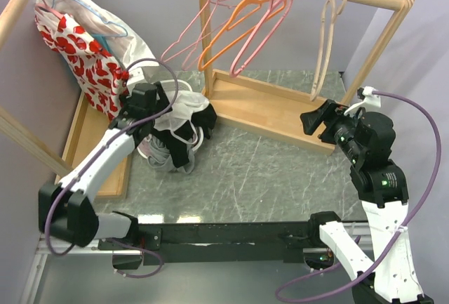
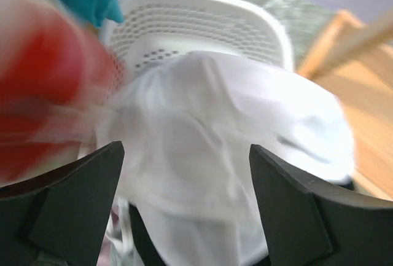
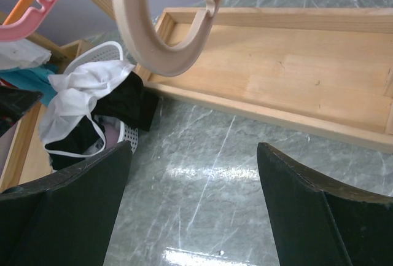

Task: Remove the tank top from the hanger
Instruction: Place the tank top in the bin, then reset both arms

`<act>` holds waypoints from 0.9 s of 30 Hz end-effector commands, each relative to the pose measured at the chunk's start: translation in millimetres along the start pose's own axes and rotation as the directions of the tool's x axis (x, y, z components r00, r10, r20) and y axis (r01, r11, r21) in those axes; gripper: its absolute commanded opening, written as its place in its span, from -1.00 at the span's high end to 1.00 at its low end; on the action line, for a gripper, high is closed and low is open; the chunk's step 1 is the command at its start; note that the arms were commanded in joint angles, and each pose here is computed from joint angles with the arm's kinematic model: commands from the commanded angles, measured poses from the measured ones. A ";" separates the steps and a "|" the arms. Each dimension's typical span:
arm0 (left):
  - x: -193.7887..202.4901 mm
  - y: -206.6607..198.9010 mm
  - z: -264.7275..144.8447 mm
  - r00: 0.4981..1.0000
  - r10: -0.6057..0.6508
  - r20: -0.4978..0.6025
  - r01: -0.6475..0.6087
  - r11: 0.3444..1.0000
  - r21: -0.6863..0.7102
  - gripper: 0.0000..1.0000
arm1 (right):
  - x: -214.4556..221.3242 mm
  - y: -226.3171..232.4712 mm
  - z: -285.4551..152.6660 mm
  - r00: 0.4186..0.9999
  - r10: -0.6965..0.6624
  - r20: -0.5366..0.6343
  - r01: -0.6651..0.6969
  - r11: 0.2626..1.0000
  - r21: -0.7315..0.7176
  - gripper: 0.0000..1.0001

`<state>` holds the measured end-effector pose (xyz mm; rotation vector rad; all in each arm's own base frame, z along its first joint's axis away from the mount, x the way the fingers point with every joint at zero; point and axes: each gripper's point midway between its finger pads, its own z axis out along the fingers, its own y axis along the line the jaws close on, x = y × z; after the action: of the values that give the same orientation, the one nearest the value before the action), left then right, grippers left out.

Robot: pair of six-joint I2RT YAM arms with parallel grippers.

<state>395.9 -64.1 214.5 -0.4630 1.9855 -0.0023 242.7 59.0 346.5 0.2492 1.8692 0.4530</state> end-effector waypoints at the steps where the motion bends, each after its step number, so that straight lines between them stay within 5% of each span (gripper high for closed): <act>1: -4.5 -17.8 -23.9 1.000 0.017 0.025 -0.021 0.988 0.156 -0.78 | -6.1 5.3 2.6 1.000 0.003 0.031 -0.002 1.000 -0.029 -0.81; 6: 22.0 -41.9 -44.5 0.997 0.072 -0.035 -0.055 0.933 0.355 -0.79 | -4.8 3.9 3.7 1.000 0.004 0.025 -0.004 1.000 -0.024 -0.81; 16: 77.1 -58.0 -29.9 0.974 0.137 -0.180 -0.056 0.918 0.394 -0.68 | -2.1 2.6 4.0 1.000 0.005 0.021 -0.004 1.000 -0.022 -0.81; 24: 100.9 -28.2 23.0 0.948 0.136 -0.288 -0.115 0.989 0.090 0.86 | -3.4 -0.6 1.2 1.000 -0.010 0.023 0.011 1.000 -0.002 -0.81; 27: 97.1 -18.9 39.6 0.951 0.128 -0.281 -0.134 0.991 -0.001 0.98 | -2.2 -2.0 0.4 1.000 -0.012 0.021 0.012 1.000 0.004 -0.82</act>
<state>384.6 -128.4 113.0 -0.2533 2.3269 -0.1282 243.2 60.2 336.9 0.2519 1.8924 0.4570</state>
